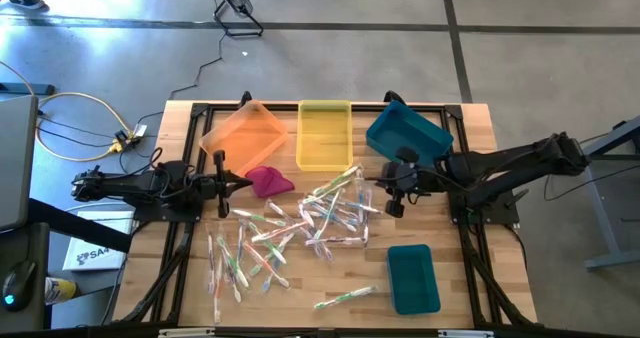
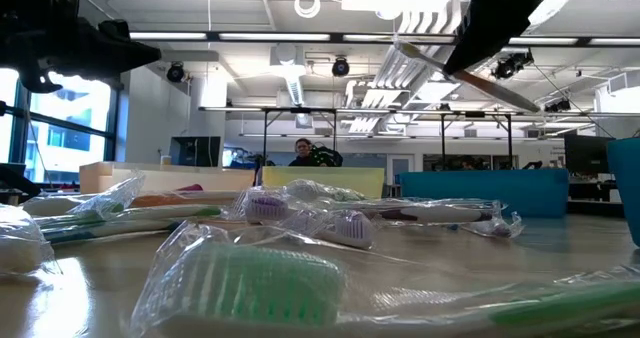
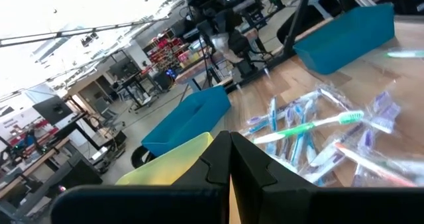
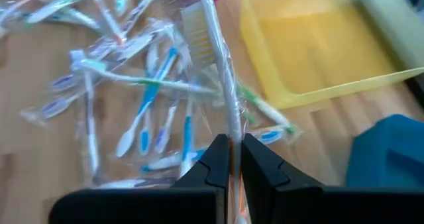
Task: Pick & Place Toothbrushes
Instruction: Put the orange toothbrush into the top blue bin
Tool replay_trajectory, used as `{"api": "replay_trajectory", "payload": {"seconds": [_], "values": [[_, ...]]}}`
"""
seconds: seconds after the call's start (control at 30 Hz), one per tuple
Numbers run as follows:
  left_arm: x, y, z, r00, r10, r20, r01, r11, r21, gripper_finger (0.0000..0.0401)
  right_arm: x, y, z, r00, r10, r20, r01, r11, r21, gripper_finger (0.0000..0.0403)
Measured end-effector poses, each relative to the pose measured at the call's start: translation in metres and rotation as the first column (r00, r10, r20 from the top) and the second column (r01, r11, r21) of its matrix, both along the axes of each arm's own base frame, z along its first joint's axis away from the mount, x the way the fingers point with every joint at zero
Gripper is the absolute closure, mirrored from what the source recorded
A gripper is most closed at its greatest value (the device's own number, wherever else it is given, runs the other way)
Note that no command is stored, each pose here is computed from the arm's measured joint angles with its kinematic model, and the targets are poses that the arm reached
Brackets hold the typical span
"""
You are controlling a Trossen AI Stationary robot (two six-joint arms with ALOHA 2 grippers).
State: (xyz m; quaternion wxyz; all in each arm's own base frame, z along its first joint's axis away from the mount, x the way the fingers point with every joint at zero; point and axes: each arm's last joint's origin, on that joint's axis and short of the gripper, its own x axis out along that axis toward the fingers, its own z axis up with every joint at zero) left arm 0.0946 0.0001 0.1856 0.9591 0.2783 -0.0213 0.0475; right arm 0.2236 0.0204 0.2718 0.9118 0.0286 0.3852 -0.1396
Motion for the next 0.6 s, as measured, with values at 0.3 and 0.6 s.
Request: {"api": "replay_trajectory", "payload": {"seconds": [0.3, 0.6], "values": [[-0.001, 0.000, 0.007, 0.997, 0.010, 0.070, -0.009, 1.000, -0.010, 0.0401, 0.005, -0.031, 0.004, 0.987, -0.149, 0.061, 0.150, 0.989, -0.004, 0.0389], [-0.001, 0.000, 0.011, 0.993, 0.011, 0.117, -0.006, 0.999, -0.042, 0.0401, 0.002, -0.064, 0.022, 0.954, -0.289, 0.084, 0.290, 0.957, -0.001, 0.0389]]}}
